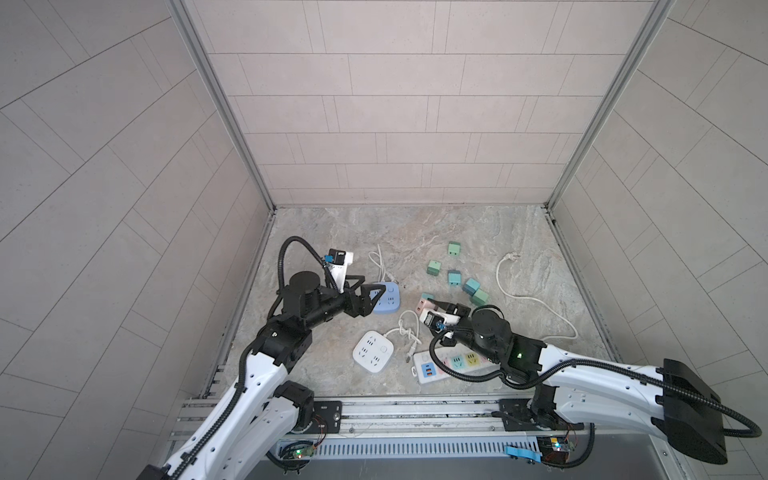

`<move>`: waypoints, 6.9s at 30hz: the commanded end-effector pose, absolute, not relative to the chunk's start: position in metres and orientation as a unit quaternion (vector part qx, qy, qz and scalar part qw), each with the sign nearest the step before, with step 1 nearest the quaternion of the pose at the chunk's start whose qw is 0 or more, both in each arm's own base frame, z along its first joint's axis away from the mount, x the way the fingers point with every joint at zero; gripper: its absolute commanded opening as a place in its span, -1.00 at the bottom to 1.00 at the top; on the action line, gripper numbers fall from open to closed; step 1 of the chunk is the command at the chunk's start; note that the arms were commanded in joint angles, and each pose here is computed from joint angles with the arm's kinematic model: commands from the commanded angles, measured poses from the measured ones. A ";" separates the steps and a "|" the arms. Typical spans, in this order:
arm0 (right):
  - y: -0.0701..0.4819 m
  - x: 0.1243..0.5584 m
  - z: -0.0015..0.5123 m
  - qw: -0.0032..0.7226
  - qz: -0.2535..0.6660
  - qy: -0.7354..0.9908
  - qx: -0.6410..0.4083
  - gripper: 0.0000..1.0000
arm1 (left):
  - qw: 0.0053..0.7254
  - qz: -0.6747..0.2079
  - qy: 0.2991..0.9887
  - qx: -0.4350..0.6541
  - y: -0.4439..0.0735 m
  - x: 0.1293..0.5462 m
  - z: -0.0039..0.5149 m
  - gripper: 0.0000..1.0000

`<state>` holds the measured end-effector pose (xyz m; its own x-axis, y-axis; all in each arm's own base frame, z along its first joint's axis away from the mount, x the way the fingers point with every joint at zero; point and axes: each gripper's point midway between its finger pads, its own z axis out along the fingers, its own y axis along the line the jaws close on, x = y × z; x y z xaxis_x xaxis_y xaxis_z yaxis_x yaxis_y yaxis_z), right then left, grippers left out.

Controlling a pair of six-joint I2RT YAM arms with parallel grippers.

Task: Insert the plug

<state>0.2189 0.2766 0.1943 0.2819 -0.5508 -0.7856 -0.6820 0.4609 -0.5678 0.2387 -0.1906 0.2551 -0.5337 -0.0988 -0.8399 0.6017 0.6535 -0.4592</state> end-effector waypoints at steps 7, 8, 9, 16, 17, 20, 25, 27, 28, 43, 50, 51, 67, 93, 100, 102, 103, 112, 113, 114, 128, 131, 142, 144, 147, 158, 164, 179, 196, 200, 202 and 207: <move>0.275 0.197 0.229 0.667 0.050 0.502 -0.549 -1.00 | 0.397 -0.336 0.802 0.293 -0.245 0.209 0.232 0.53; 0.275 0.193 0.230 0.667 0.057 0.496 -0.552 -1.00 | 0.393 -0.336 0.800 0.306 -0.252 0.205 0.232 0.51; 0.274 0.190 0.231 0.669 0.064 0.493 -0.553 -1.00 | 0.392 -0.335 0.797 0.316 -0.258 0.201 0.233 0.48; 0.270 0.185 0.231 0.672 0.069 0.489 -0.553 -1.00 | 0.391 -0.334 0.782 0.351 -0.287 0.190 0.242 0.45; 0.270 0.183 0.231 0.671 0.071 0.488 -0.554 -1.00 | 0.391 -0.333 0.781 0.354 -0.290 0.189 0.242 0.45; 0.272 0.179 0.232 0.671 0.082 0.481 -0.558 -1.00 | 0.391 -0.329 0.779 0.364 -0.298 0.187 0.244 0.44; 0.272 0.177 0.235 0.674 0.087 0.475 -0.558 -1.00 | 0.386 -0.322 0.776 0.380 -0.312 0.184 0.241 0.41; 0.273 0.176 0.237 0.677 0.088 0.473 -0.556 -1.00 | 0.383 -0.320 0.777 0.384 -0.317 0.183 0.239 0.37; 0.272 0.177 0.237 0.678 0.088 0.474 -0.555 -1.00 | 0.380 -0.320 0.777 0.387 -0.319 0.183 0.239 0.34; 0.262 0.180 0.247 0.696 0.073 0.477 -0.532 -1.00 | 0.364 -0.312 0.785 0.392 -0.333 0.183 0.227 0.13; 0.264 0.181 0.251 0.698 0.070 0.472 -0.534 -1.00 | 0.358 -0.311 0.788 0.392 -0.337 0.186 0.226 -0.09; 0.264 0.181 0.250 0.697 0.068 0.472 -0.535 -1.00 | 0.357 -0.311 0.789 0.392 -0.337 0.186 0.226 -0.10; 0.267 0.187 0.249 0.695 0.053 0.476 -0.537 -1.00 | 0.358 -0.306 0.792 0.388 -0.339 0.189 0.226 -0.51; 0.199 0.221 0.262 0.692 0.072 0.630 -0.346 1.00 | 0.474 -0.182 0.766 0.393 -0.303 0.225 0.276 -1.00; 0.035 0.276 0.245 0.645 0.022 0.761 0.064 1.00 | 0.440 -0.159 0.771 0.432 -0.302 0.218 0.271 -1.00; -0.001 0.275 0.226 0.621 0.009 0.771 0.141 1.00 | 0.422 -0.155 0.774 0.447 -0.307 0.217 0.265 -1.00; -0.016 0.273 0.217 0.613 -0.001 0.771 0.172 0.99 | 0.413 -0.150 0.776 0.452 -0.309 0.217 0.261 -1.00; -0.092 0.250 0.151 0.518 -0.064 0.761 0.385 1.00 | 0.326 -0.102 0.775 0.531 -0.356 0.211 0.218 -1.00; -0.097 0.247 0.148 0.505 -0.080 0.762 0.397 1.00 | 0.319 -0.092 0.773 0.541 -0.363 0.210 0.213 -1.00; -0.100 0.246 0.143 0.491 -0.091 0.766 0.404 0.99 | 0.312 -0.083 0.770 0.550 -0.372 0.209 0.208 -1.00; -0.111 0.229 0.076 0.327 -0.056 0.787 0.520 -0.05 | 0.238 -0.122 0.739 0.618 -0.461 0.153 0.174 -1.00; -0.113 0.227 0.083 0.319 -0.062 0.794 0.513 -0.08 | 0.220 -0.113 0.742 0.623 -0.467 0.152 0.160 -1.00; -0.150 0.220 0.062 0.325 -0.074 0.751 0.570 -0.15 | 0.174 -0.063 0.738 0.649 -0.495 0.155 0.130 -1.00; -0.155 0.213 0.050 0.310 -0.077 0.741 0.591 -0.21 | 0.166 -0.059 0.740 0.649 -0.500 0.157 0.129 -1.00; -0.160 0.208 0.039 0.304 -0.081 0.727 0.610 -0.28 | 0.161 -0.054 0.743 0.648 -0.505 0.160 0.125 -1.00; -0.164 0.202 0.048 0.330 -0.089 0.712 0.613 -0.28 | 0.153 -0.056 0.749 0.643 -0.521 0.164 0.104 -1.00; -0.160 0.198 0.048 0.315 -0.088 0.717 0.616 -0.29 | 0.149 -0.044 0.759 0.632 -0.514 0.169 0.111 -1.00; -0.063 0.166 0.061 0.185 -0.044 0.830 0.524 -0.19 | 0.284 -0.154 0.792 0.519 -0.387 0.167 0.183 -1.00; -0.012 0.160 0.018 0.122 0.032 0.878 0.462 -0.10 | 0.266 -0.141 0.799 0.521 -0.370 0.160 0.171 -1.00; -0.004 0.165 0.018 0.127 0.040 0.879 0.459 -0.10 | 0.254 -0.138 0.798 0.529 -0.372 0.159 0.168 -1.00; 0.003 0.166 0.018 0.133 0.050 0.878 0.458 -0.09 | 0.253 -0.138 0.797 0.531 -0.374 0.159 0.167 -1.00; 0.019 0.165 0.013 0.150 0.068 0.874 0.457 -0.09 | 0.253 -0.142 0.795 0.533 -0.375 0.159 0.169 -1.00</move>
